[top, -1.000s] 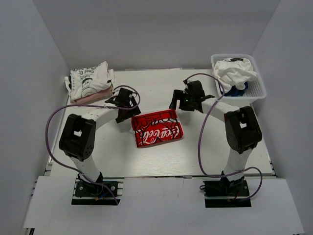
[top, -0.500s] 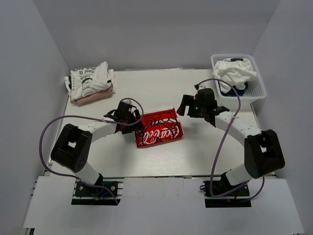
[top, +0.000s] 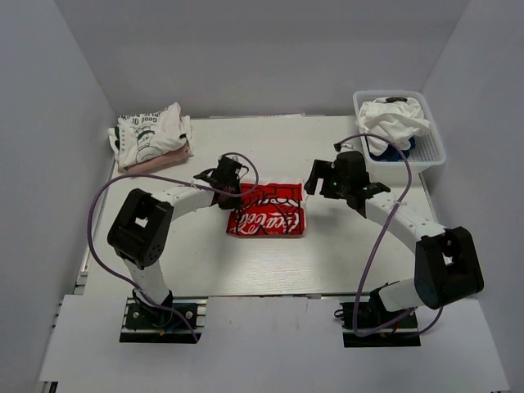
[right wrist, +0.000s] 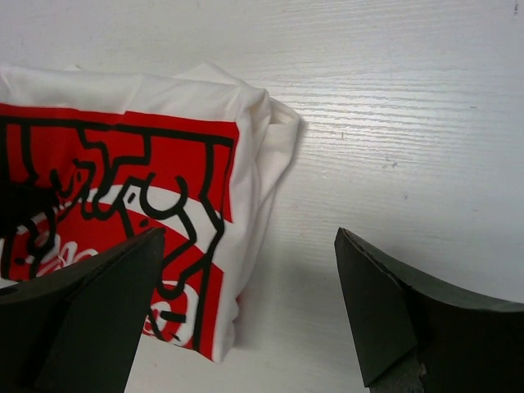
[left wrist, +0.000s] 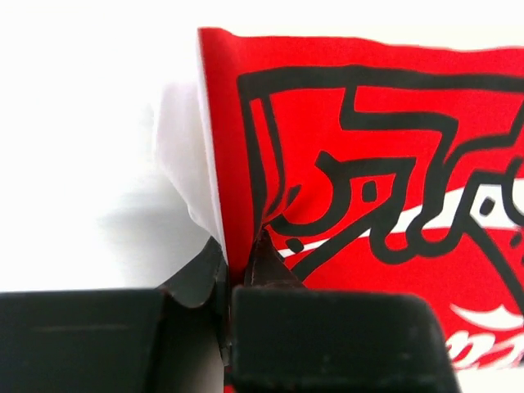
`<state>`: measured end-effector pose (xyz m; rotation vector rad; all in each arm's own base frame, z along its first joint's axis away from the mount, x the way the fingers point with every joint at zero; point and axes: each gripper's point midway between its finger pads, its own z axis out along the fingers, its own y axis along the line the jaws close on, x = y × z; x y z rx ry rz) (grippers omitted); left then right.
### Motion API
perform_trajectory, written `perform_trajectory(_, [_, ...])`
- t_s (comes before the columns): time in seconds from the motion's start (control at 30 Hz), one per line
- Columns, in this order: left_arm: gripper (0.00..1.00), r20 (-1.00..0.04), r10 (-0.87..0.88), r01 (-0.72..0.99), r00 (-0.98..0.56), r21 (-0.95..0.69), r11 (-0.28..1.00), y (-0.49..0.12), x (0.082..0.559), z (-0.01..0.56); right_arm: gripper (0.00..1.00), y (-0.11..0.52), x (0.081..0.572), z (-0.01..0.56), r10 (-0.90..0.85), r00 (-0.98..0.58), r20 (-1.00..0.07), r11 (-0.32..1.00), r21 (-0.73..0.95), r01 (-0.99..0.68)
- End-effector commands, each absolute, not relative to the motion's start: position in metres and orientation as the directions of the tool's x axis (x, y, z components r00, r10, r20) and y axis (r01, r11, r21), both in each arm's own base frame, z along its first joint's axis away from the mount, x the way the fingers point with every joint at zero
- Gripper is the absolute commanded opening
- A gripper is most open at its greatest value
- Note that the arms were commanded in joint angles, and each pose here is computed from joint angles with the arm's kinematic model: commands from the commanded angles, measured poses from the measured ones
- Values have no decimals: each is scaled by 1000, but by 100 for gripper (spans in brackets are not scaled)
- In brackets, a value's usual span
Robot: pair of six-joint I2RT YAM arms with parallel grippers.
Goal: Fold and stack the t-shirts
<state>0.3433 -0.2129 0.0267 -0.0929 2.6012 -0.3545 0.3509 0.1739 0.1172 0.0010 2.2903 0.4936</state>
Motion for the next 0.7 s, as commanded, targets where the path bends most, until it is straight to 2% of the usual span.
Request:
perform_trajectory(0.0, [0,-610,-9,13,-793,-31,999,-177,378,64,90,164,355,131,151,-643,-751,936,318,-151])
perform_trajectory(0.03, [0,-660,15,17,-751,4,1000,-175,395,83,90,162,355,133,149,-633,-759,937,313,-155])
perform_trajectory(0.13, [0,-723,106,36,-682,112,993,-157,421,121,90,154,354,134,144,-609,-780,948,285,-140])
perform_trajectory(0.33, [0,-790,254,-41,-559,332,942,-120,457,182,90,145,355,147,147,-532,-834,955,260,-143])
perform_trajectory(0.5, [0,-831,297,-68,-470,370,927,-103,484,234,90,149,357,149,156,-515,-843,948,274,-162])
perform_trajectory(0.67, [0,-828,319,-99,-462,405,909,-78,509,259,90,156,361,149,160,-524,-836,939,292,-179])
